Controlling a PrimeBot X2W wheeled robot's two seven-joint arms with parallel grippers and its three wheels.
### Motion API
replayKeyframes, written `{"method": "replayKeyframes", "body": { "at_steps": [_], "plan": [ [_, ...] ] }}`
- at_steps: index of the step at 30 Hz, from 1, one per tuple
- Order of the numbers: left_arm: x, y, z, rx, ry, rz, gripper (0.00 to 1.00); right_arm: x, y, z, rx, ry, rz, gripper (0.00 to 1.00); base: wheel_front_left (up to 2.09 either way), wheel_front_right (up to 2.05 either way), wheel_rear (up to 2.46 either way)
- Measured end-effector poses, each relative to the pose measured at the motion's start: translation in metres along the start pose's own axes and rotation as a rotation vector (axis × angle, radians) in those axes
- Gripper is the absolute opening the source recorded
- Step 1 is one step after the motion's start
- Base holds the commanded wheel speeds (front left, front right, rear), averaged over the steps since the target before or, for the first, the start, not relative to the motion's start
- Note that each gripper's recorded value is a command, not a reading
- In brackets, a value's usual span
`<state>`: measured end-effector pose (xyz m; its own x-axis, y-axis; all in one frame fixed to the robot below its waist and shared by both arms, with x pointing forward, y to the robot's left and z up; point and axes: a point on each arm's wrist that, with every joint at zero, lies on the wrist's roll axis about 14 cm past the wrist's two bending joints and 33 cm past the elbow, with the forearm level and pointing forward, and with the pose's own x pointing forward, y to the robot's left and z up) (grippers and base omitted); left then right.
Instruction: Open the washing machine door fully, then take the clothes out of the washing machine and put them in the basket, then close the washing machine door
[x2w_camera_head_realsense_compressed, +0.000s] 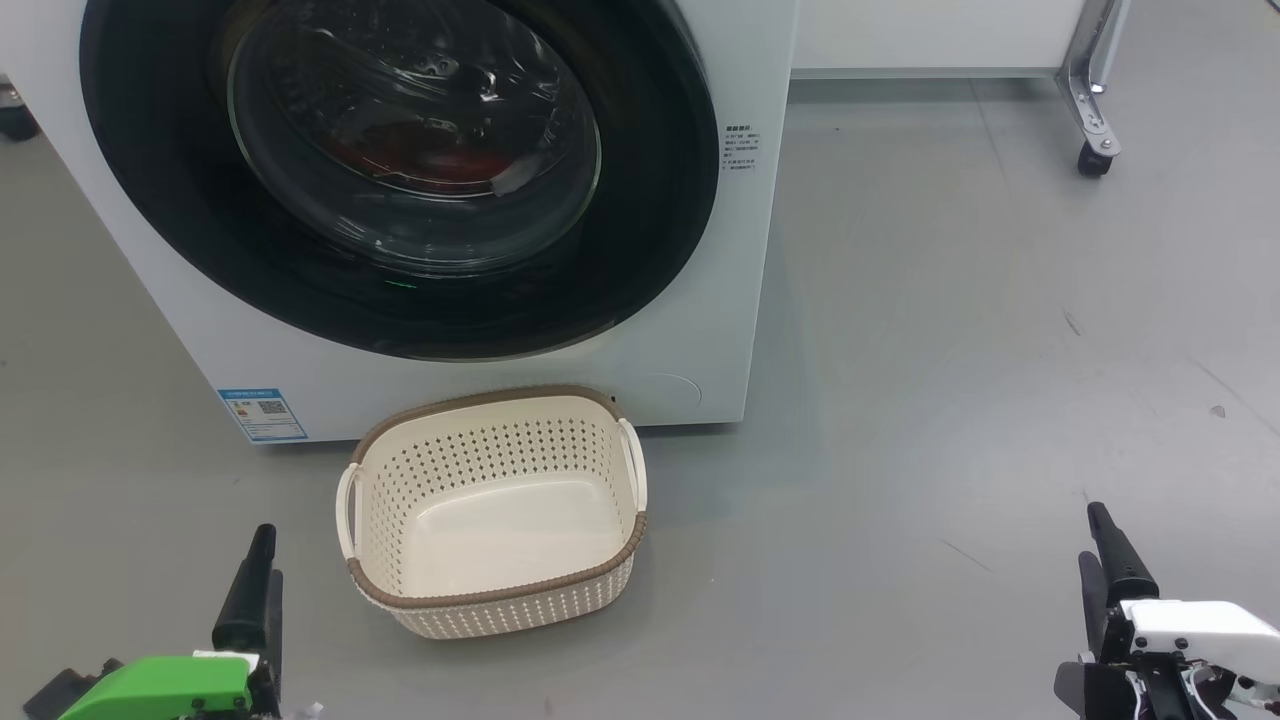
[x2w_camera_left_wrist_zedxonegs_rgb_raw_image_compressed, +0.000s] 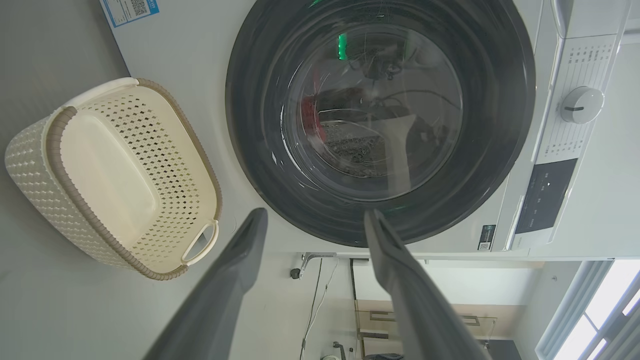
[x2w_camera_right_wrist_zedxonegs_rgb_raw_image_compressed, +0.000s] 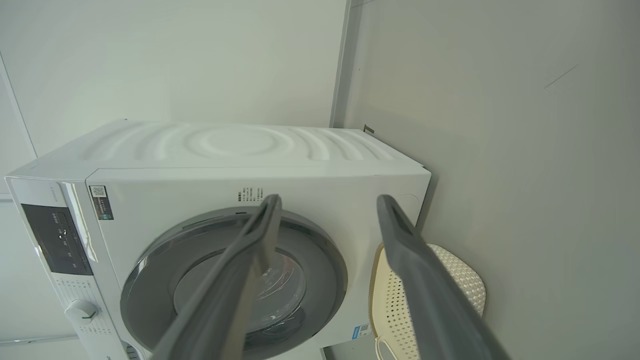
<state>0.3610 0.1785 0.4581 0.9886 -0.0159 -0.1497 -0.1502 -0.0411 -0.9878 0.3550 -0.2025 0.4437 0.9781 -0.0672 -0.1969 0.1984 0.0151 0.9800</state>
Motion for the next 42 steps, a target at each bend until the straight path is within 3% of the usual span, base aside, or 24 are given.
{"method": "replayKeyframes", "body": {
  "at_steps": [6,32,42],
  "plan": [
    [0.002,-0.008,0.001,0.074,-0.008,-0.022,1.00,0.003,0.003,0.001,-0.091,0.003,0.007,1.00,0.00,0.00,0.00],
    [0.008,-0.034,-0.011,0.680,0.036,-0.118,1.00,0.014,0.021,-0.020,-0.710,0.079,0.071,1.00,0.00,0.00,0.00],
    [0.007,-0.036,-0.022,0.882,0.051,-0.140,1.00,0.012,0.021,-0.036,-0.884,0.105,0.094,1.00,0.00,0.00,0.00]
  ]
}}
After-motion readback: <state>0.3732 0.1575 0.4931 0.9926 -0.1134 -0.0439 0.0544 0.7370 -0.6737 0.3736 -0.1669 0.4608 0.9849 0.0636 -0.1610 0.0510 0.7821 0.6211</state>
